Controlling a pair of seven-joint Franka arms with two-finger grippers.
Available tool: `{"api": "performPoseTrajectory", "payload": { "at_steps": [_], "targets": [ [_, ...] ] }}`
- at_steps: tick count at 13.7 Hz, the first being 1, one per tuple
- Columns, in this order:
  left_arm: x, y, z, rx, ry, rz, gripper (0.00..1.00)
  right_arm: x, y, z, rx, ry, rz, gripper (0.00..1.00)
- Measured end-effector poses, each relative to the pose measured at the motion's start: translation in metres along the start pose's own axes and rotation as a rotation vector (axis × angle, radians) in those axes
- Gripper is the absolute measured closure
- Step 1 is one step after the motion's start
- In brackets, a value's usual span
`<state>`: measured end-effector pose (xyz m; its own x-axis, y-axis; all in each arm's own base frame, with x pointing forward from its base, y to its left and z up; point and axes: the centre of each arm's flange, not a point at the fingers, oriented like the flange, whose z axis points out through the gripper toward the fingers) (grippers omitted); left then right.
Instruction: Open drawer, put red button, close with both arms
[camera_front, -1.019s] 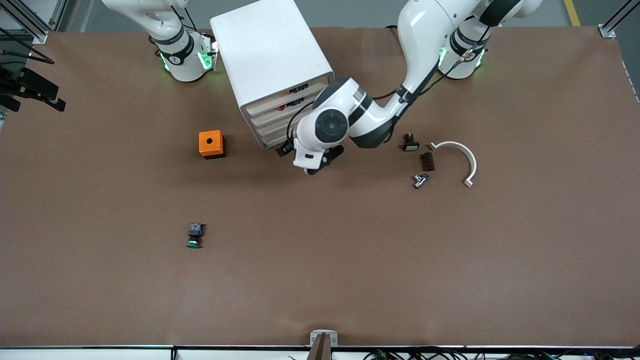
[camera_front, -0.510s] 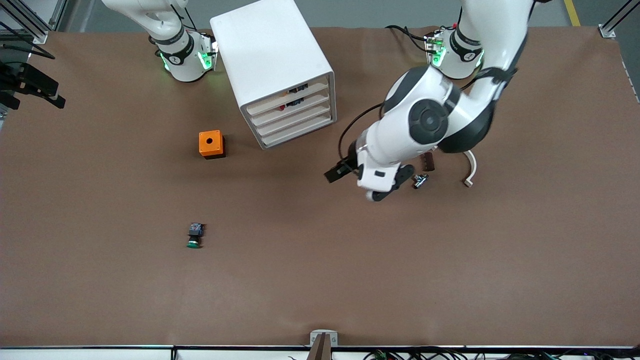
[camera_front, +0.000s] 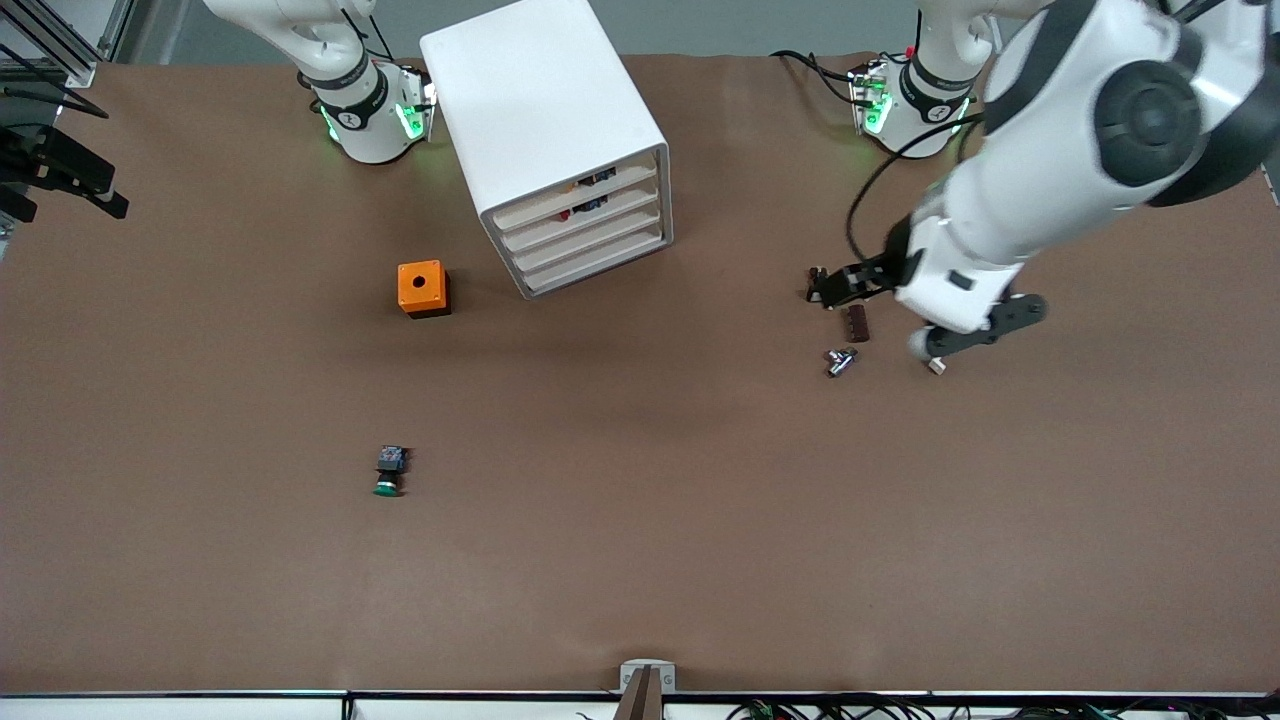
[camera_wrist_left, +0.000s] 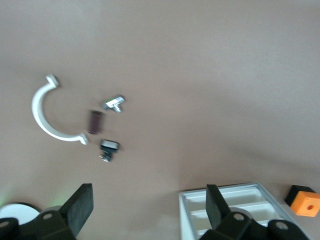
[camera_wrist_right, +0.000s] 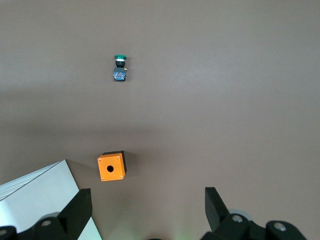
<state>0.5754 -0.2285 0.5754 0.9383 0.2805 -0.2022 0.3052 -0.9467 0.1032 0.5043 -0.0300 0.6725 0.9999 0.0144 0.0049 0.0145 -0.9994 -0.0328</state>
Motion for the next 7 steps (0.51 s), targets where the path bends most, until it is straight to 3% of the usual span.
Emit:
{"api": "performPoseTrajectory", "payload": {
  "at_steps": [4, 7],
  "targets": [
    [0.035, -0.086, -0.025, 0.012, -0.029, 0.109, 0.0, 0.0, 0.002, 0.0, -0.001, 0.0, 0.003, 0.0],
    [0.04, -0.123, -0.025, 0.078, -0.025, 0.151, 0.0, 0.0, 0.003, 0.001, -0.001, -0.001, 0.005, 0.0]
  ]
}}
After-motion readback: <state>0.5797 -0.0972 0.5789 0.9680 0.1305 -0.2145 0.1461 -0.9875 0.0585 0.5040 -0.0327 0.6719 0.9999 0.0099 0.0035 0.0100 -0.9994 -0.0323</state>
